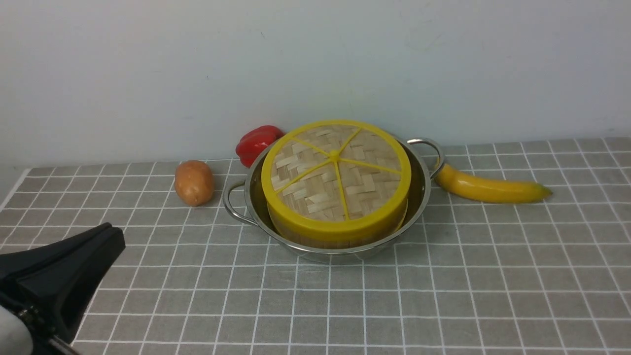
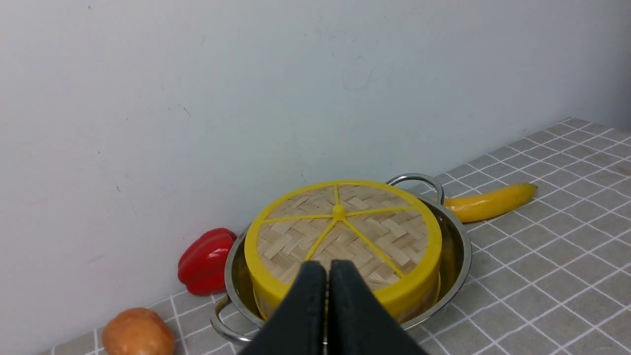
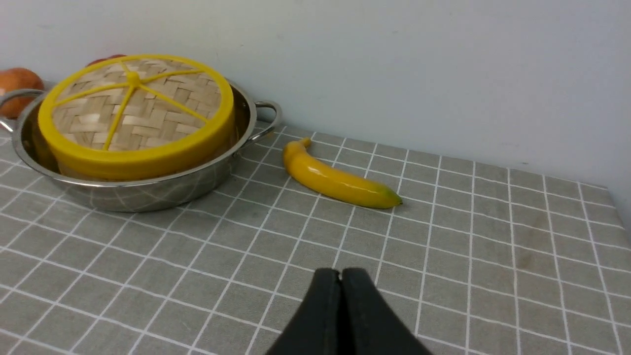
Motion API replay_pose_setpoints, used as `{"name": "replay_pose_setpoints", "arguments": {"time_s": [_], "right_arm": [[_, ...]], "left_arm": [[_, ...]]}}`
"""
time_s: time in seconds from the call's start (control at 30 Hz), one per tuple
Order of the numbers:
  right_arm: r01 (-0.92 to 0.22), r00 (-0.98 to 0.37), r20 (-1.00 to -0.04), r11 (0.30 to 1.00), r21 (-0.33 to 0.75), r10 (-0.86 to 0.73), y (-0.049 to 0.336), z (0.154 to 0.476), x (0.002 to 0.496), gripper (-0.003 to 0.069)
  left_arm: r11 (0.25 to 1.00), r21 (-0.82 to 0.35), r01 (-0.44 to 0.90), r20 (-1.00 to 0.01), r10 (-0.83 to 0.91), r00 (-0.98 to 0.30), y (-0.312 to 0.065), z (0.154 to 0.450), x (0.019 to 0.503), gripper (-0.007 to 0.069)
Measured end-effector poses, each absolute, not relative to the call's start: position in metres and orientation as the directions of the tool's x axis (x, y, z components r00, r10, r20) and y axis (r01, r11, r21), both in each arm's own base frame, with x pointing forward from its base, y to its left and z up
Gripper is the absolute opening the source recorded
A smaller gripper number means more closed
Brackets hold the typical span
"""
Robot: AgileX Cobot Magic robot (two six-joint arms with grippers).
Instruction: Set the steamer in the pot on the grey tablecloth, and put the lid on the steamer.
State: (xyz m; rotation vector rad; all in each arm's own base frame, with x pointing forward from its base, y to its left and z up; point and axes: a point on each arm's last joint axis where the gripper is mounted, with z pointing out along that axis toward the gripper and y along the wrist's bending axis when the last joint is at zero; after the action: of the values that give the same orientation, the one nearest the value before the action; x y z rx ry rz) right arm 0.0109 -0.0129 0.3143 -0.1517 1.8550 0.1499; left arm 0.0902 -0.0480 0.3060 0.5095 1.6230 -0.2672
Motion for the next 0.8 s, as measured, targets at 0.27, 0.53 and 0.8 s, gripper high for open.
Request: {"name": "replay_pose_setpoints", "arguments": {"time_s": [0.27,0.53,0.8], "right_arm": [[-0.214,-0.302,-0.953,0.974,0.079,0.011,-0.009,0.314,0.010,0.0005],[-0.244,-0.321,-0.946,0.961,0.128,0.045,-0.005,0.313,0.009,0.0023],[-0.259,-0.334,-0.941,0.953,0.155,0.062,-0.002,0.312,0.008,0.0039]], "left_arm": [[0.925,0.234,0.299,-0.969,0.247,-0.007,-0.022,0.281,0.076,0.0016],[0.989,0.136,-0.050,-0.981,0.127,-0.145,0.007,0.203,0.055,0.0028],[0.984,0.128,-0.123,-0.964,0.094,-0.248,0.012,0.185,0.053,0.0043]]}}
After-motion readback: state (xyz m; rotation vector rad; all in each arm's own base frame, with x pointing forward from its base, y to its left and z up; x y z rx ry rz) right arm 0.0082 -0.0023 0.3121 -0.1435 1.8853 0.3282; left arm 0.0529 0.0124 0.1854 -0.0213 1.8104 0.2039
